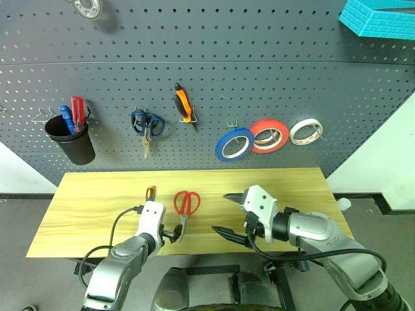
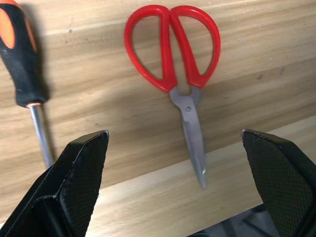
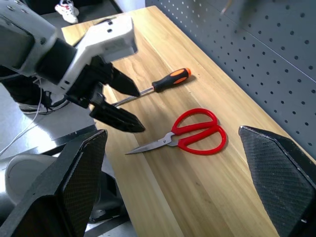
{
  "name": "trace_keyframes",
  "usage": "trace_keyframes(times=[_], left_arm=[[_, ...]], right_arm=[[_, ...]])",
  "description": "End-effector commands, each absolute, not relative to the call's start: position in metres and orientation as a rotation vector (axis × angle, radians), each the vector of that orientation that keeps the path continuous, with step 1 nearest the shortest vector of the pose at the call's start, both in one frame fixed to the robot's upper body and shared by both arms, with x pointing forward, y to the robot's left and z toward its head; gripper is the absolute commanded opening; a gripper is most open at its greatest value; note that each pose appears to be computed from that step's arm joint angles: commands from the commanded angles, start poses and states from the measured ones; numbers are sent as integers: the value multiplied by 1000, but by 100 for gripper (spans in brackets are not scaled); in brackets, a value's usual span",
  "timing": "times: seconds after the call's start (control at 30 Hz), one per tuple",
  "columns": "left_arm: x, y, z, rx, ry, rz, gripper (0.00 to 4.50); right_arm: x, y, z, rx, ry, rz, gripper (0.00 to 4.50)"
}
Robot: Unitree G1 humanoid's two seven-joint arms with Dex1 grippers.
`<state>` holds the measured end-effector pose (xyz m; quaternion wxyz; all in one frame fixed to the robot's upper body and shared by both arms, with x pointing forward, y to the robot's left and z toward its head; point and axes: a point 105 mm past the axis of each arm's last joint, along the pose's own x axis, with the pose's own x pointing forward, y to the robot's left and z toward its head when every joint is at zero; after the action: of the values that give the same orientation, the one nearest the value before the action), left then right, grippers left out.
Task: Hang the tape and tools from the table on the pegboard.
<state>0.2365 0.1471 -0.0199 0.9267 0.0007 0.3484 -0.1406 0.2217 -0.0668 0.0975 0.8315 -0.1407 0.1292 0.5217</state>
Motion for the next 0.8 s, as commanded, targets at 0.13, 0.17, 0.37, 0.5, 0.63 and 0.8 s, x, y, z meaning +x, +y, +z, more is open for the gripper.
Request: trace_keyframes(times=[0.13,0.17,0.37,0.5,0.63,0.8], left_arm=[[259,146,-22,18,699,-203,450],[261,144,-23,15,701,-207,450],[267,128,-32,-7,725,-235,450],[268,123,-37,0,753,-237,450],[265,117,-45,11,790,-236,450],[263,114,-50,28,819,-235,450]], right_arm=[[216,-62,109,-309,232,1141,445],[216,-62,109,-309,233,1144,445],[215,-60,111,-309,235,1152,445],[213,-60,112,-308,236,1150,445],[209,-61,111,-304,245,1145,445],[206,-60,111,-301,249,1144,445]])
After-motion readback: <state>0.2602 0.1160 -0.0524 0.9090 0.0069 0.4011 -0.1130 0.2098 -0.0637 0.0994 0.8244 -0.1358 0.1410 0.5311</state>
